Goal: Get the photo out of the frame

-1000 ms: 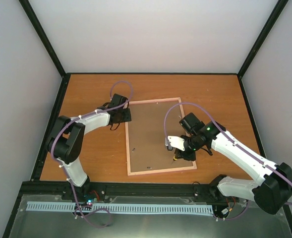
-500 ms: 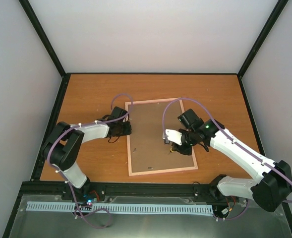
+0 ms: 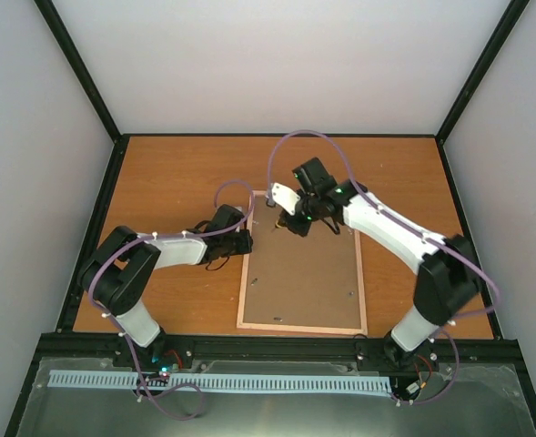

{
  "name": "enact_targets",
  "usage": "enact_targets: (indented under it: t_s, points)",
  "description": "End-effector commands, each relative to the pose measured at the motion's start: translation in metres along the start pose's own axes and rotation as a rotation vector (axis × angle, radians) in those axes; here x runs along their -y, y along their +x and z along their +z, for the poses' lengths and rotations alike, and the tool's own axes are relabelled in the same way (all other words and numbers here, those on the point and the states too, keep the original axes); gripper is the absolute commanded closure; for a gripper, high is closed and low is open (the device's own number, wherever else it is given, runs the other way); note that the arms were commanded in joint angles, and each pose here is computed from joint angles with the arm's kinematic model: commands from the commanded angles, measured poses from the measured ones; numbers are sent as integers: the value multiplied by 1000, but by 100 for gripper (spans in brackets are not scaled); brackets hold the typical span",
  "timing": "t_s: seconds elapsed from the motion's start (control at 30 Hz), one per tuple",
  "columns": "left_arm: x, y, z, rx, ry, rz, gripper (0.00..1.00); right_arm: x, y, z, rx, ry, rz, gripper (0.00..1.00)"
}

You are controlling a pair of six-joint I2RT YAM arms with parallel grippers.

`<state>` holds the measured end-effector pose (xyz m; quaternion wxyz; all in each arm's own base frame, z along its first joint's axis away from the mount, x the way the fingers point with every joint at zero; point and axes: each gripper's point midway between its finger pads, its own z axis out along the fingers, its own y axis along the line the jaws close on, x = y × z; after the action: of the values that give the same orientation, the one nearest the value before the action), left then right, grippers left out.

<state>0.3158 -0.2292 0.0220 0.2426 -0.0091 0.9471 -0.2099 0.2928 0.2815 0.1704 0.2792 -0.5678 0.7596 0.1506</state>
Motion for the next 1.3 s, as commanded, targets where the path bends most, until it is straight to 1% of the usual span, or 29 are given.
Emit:
enact_targets:
  t_s: [0.0, 0.2, 0.47, 0.73, 0.97, 1.27]
  points:
    - [-4, 22, 5, -59, 16, -40, 99, 21, -26, 32, 39, -20, 113, 97]
    - [0, 19, 2, -45, 34, -45, 99, 33, -35, 69, 21, -69, 169, 97]
    - [3, 17, 0, -40, 47, -40, 99, 43, -39, 95, 1, -92, 208, 97]
    - [2, 20, -1, -40, 49, -39, 99, 52, -30, 108, -44, -53, 234, 97]
    - [1, 20, -1, -38, 50, -36, 99, 65, -22, 108, -81, 29, 250, 97]
    - [0, 21, -3, -38, 48, -35, 99, 73, -18, 110, -100, 71, 262, 97]
